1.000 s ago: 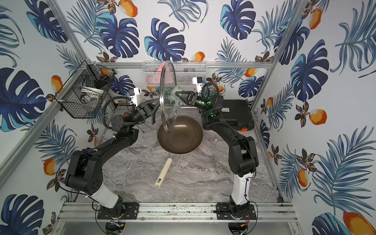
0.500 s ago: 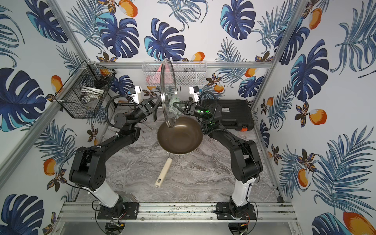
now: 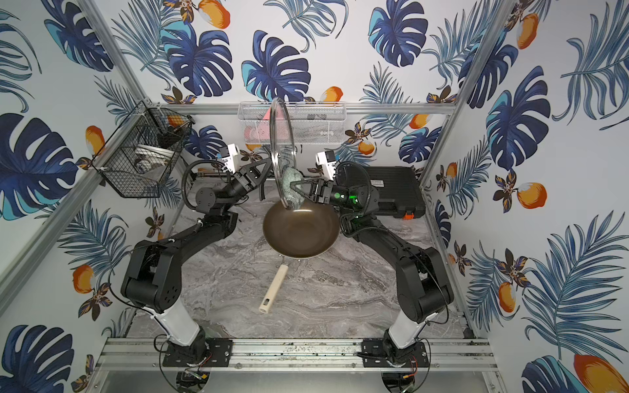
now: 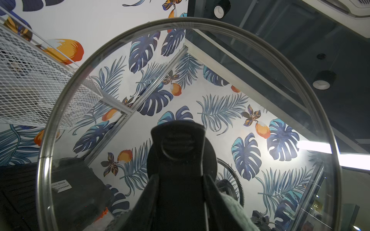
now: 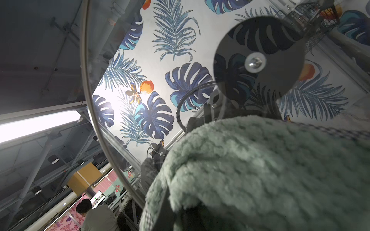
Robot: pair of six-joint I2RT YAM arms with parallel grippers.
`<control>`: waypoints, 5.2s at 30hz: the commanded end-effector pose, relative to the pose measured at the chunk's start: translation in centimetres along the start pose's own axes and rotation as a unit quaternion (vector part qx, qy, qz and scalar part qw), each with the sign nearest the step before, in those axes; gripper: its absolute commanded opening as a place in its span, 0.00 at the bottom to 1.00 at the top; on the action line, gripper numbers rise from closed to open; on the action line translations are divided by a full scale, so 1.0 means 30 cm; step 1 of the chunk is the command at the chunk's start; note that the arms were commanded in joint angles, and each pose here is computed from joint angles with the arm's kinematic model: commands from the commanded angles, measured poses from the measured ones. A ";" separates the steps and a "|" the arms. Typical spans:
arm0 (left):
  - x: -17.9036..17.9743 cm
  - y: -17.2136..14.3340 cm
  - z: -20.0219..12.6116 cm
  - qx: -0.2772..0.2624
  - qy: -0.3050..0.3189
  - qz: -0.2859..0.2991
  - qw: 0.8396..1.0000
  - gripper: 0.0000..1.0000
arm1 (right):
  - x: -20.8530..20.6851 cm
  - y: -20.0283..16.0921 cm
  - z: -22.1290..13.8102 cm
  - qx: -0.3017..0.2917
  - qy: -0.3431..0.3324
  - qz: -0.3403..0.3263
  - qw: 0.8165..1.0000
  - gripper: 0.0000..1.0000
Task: Wipe the pot lid with a cloth
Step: Wipe the pot lid.
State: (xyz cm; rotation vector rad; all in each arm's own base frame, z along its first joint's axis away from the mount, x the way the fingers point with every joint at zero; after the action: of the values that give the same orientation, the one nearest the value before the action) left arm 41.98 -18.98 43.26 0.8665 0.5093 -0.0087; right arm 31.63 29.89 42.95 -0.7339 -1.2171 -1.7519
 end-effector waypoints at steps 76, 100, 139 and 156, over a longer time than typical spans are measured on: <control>-0.315 0.186 0.066 -0.057 -0.125 0.018 0.990 0.00 | -0.012 0.289 0.037 -0.020 0.016 -0.032 0.999 0.00; -0.094 0.083 0.045 -0.056 -0.060 -0.003 0.997 0.00 | 0.180 0.069 0.130 0.026 0.076 -0.037 0.996 0.00; -0.290 0.169 0.019 -0.067 -0.098 -0.016 0.993 0.00 | -0.020 0.284 0.053 -0.024 0.005 -0.036 0.999 0.00; -0.261 0.127 0.004 -0.058 -0.085 -0.041 0.994 0.00 | 0.040 0.431 0.124 -0.021 0.008 -0.064 0.998 0.00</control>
State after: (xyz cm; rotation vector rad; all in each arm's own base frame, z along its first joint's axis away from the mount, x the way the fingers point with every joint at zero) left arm 37.89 -19.15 47.04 0.8037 0.4902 -0.1678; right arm 43.25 31.08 49.81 -0.7103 -1.2369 -1.8870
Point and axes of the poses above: each gripper's point midway between its finger pads, its own z axis out along the fingers, its own x axis along the line the jaws close on, y = z × x, the point moved 1 cm from there along -z, back along the fingers, and after that the axes turned 15 degrees about z, right-handed, at the moved point
